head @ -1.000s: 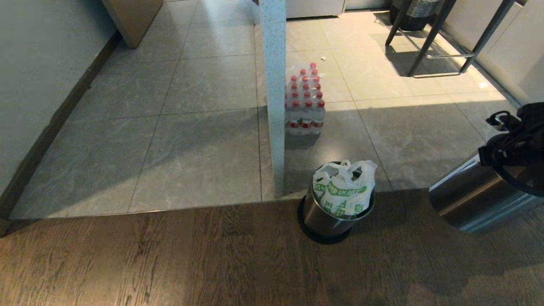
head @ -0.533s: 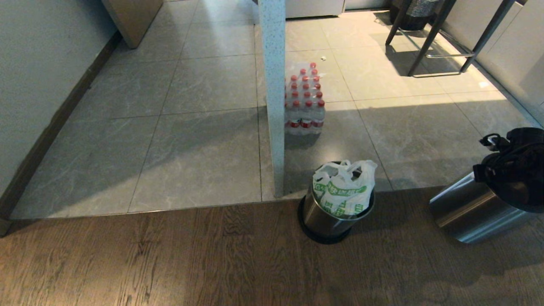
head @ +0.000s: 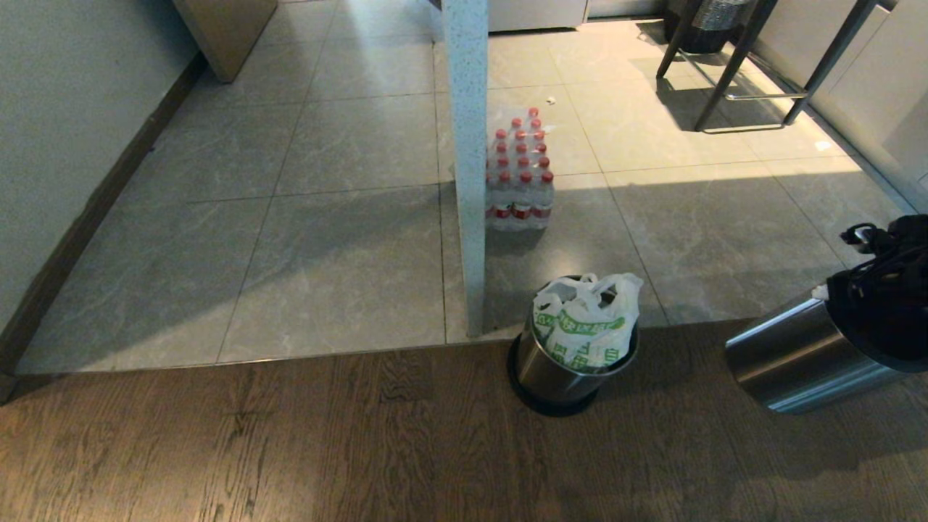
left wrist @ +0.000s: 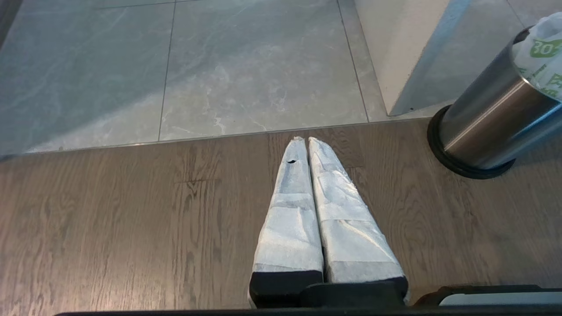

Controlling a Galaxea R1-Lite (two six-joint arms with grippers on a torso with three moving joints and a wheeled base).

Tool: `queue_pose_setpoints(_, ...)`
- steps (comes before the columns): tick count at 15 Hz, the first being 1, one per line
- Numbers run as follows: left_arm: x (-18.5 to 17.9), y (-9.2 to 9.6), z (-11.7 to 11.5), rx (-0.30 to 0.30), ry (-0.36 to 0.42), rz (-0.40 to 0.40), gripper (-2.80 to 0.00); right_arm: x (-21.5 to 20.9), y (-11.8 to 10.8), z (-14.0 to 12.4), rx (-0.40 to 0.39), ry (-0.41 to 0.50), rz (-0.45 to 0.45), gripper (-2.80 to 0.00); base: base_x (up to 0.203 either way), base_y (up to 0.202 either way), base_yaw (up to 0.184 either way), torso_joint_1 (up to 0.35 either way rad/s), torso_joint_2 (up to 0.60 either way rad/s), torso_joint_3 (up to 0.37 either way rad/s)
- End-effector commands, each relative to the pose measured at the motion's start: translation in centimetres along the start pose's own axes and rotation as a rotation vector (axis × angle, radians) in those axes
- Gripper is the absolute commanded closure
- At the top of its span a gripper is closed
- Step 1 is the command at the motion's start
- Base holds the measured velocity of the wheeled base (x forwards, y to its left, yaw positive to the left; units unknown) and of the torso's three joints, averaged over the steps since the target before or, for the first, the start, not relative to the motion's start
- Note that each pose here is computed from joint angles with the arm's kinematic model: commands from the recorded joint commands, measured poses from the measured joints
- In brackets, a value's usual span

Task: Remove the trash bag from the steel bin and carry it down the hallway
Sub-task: Pick up the trash bag

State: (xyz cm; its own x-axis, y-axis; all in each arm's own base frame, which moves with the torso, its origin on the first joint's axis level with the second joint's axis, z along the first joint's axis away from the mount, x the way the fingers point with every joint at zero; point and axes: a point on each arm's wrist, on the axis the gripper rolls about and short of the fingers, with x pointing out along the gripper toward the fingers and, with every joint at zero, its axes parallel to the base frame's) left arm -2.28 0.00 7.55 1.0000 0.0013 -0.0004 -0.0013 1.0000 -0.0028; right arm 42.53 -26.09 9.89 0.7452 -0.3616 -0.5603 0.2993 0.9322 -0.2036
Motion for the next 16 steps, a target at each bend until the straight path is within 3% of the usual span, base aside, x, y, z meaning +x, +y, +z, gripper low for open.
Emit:
queue_pose_setpoints(1,0.0,0.0,0.0,0.000,-0.001,0.000,0.00,-4.4,-0.2,2.2,0.004,-0.039,-0.006,-2.80,0.000,0.000,0.000,0.000,0.00,0.000)
queue_pose_setpoints(2,0.0,0.0,0.0,0.000,0.000,0.000,0.00,-6.5,0.1,2.8,0.012,-0.039,0.000,-2.80,0.000,0.000,0.000,0.000,0.00,0.000)
queue_pose_setpoints(3,0.0,0.0,0.0,0.000,0.000,0.000,0.00,-8.8,0.7,3.3,0.014,-0.038,0.019,0.00,0.000,0.000,0.000,0.000,0.00,0.000)
queue_pose_setpoints(8,0.0,0.0,0.0,0.000,0.000,0.002,0.00,-15.4,9.7,4.8,-0.071,0.015,0.287,0.00,0.000,0.000,0.000,0.000,0.00,0.000)
queue_pose_setpoints(11,0.0,0.0,0.0,0.000,-0.001,0.000,0.00,-16.8,15.4,4.3,-0.024,0.073,0.413,0.00,0.000,0.000,0.000,0.000,0.00,0.000)
queue_pose_setpoints(14,0.0,0.0,0.0,0.000,-0.001,0.001,0.00,-16.2,18.0,3.7,-0.021,0.114,0.471,0.00,0.000,0.000,0.000,0.000,0.00,0.000)
queue_pose_setpoints(15,0.0,0.0,0.0,0.000,0.000,0.001,0.00,-16.3,18.9,3.6,-0.030,0.122,0.497,-2.80,0.000,0.000,0.000,0.000,0.00,0.000)
queue_pose_setpoints(16,0.0,0.0,0.0,0.000,0.000,0.002,0.00,-16.5,20.1,3.4,-0.021,0.136,0.537,-2.80,0.000,0.000,0.000,0.000,0.00,0.000)
